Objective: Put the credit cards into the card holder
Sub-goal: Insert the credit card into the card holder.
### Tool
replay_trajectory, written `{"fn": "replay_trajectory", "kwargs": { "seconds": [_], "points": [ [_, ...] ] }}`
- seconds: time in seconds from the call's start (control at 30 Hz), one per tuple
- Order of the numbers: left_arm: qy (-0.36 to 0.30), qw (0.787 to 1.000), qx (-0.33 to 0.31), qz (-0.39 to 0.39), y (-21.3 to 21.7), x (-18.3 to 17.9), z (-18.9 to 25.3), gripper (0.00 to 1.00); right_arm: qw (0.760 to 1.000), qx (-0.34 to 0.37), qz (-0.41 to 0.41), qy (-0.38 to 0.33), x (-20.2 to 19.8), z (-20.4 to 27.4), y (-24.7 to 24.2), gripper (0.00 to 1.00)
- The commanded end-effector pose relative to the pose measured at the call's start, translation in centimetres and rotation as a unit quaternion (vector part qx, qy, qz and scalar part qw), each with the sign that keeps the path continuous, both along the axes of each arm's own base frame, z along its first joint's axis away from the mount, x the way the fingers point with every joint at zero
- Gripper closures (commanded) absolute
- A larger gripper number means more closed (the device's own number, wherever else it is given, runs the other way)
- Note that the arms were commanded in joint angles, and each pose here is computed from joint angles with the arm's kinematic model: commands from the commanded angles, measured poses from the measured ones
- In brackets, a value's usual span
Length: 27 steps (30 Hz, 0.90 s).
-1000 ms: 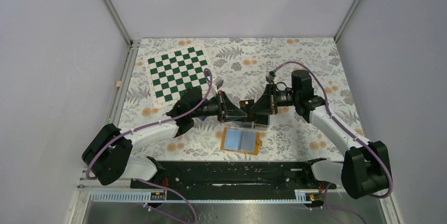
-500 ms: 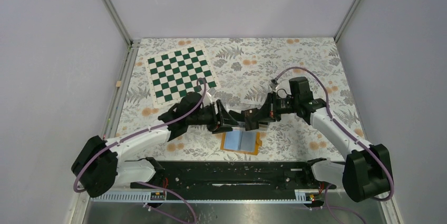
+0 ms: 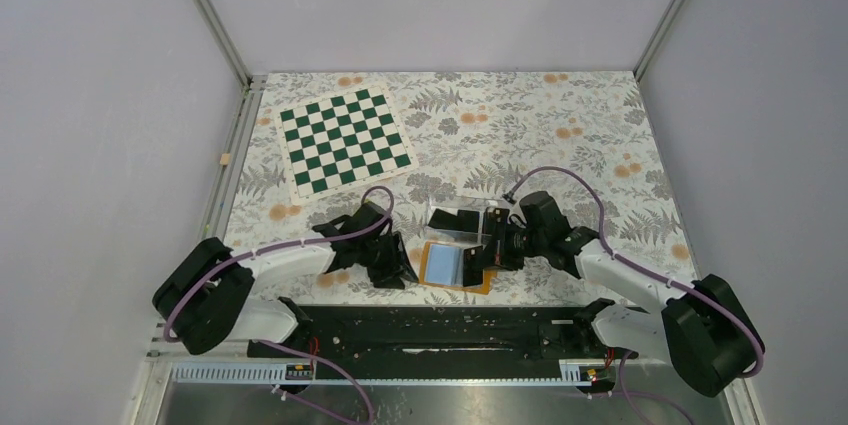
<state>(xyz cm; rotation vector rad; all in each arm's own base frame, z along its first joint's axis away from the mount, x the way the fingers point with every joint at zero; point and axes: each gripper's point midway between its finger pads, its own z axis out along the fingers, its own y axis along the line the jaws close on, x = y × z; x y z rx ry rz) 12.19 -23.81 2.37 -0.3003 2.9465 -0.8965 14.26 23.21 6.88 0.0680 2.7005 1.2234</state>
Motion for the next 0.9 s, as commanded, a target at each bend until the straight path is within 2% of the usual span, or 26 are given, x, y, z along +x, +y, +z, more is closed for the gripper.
{"fn": "replay_trajectory", "kwargs": {
  "seconds": [0.0, 0.13, 0.43, 0.87],
  "points": [
    [-0.033, 0.999, -0.006, 0.005, -1.2, 2.2, -0.7, 0.59, 0.997, -0.005, -0.052, -0.054, 3.2, -0.1, 0.3, 1.0],
    [-0.021, 1.0, -0.008, -0.001, -2.3, 2.7, -1.5, 0.63, 0.994, -0.005, -0.08, -0.075, 4.6, -0.6, 0.3, 1.0],
    [-0.009, 1.0, -0.002, -0.007, -2.9, 2.2, -2.0, 0.79, 0.992, 0.014, -0.096, -0.086, 6.0, -1.1, 1.1, 1.0],
    [0.003, 1.0, 0.006, -0.016, -3.4, 1.3, -2.6, 0.94, 0.99, -0.055, -0.077, -0.103, 5.6, -2.8, -0.7, 1.0]
  ]
}}
